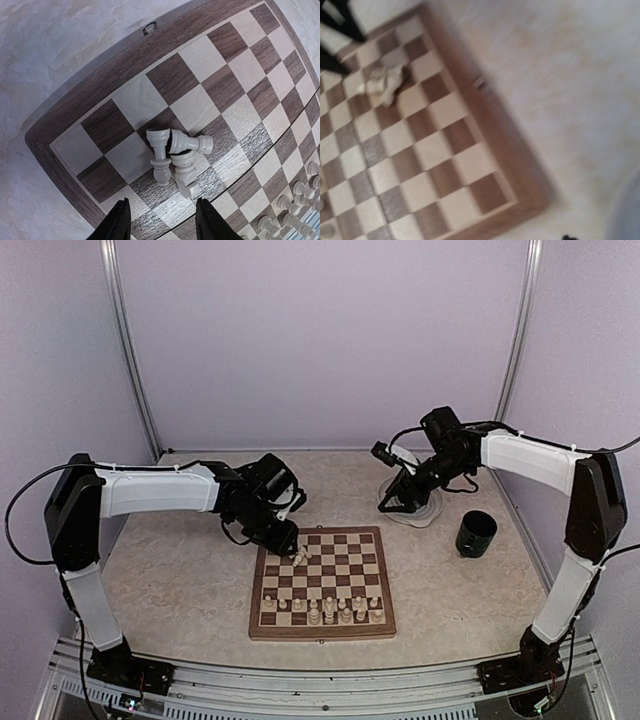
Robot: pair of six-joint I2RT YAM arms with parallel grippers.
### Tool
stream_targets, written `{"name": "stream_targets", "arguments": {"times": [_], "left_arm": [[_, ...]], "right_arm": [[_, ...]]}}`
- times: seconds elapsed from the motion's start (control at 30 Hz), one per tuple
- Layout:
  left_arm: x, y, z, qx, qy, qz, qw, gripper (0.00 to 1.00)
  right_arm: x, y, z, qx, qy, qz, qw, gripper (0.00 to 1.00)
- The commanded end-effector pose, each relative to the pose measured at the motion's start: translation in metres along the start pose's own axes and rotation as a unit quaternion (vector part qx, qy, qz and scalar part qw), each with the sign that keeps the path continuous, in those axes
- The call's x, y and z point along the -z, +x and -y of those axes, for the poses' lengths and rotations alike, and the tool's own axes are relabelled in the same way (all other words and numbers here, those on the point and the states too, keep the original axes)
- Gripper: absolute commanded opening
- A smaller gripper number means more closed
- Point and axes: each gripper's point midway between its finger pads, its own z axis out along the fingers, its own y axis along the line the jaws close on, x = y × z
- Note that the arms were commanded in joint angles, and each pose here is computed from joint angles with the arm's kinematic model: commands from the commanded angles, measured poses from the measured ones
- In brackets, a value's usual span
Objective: Set up the chess pieces on the board
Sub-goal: Pick up the chess pile from the chessboard.
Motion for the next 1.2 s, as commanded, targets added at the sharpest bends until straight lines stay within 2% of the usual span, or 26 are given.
{"name": "stream_targets", "arguments": {"times": [0.0, 0.07, 0.17, 0.27, 0.4, 0.63, 0.73, 0.83, 1.17], "left_arm": [[-0.003, -0.008, -0.004, 0.035, 0.008, 0.01, 0.999, 0.47], [-0.002, -0.01, -0.01, 0.056, 0.007, 0.026, 0.998, 0.52], [0.001, -0.011, -0.044, 0.138, -0.013, 0.052, 0.989, 0.58], [0.019, -0.017, -0.071, 0.186, -0.009, 0.101, 0.977, 0.59], [0.043, -0.027, -0.081, 0.185, -0.021, 0.14, 0.972, 0.6], [0.041, -0.028, -0.081, 0.181, -0.021, 0.137, 0.974, 0.6], [0.04, -0.03, -0.081, 0.184, -0.021, 0.141, 0.973, 0.6], [0.045, -0.033, -0.09, 0.185, -0.053, 0.149, 0.97, 0.6], [0.053, -0.034, -0.102, 0.188, -0.078, 0.161, 0.966, 0.6]], "right_arm": [[-0.036, 0.004, -0.021, 0.018, -0.014, -0.024, 0.999, 0.64], [-0.058, 0.009, -0.033, 0.025, -0.027, -0.043, 0.998, 0.61], [-0.086, 0.008, -0.048, 0.025, -0.052, -0.056, 0.997, 0.55], [-0.113, 0.008, -0.07, 0.042, -0.076, -0.077, 0.993, 0.54], [-0.142, 0.009, -0.091, 0.072, -0.077, -0.103, 0.989, 0.54], [-0.169, 0.008, -0.1, 0.078, -0.077, -0.119, 0.987, 0.53], [-0.178, 0.008, -0.101, 0.082, -0.073, -0.121, 0.987, 0.47], [-0.185, 0.011, -0.1, 0.078, -0.068, -0.132, 0.986, 0.4], [-0.198, 0.015, -0.114, 0.084, -0.083, -0.14, 0.983, 0.36]]}}
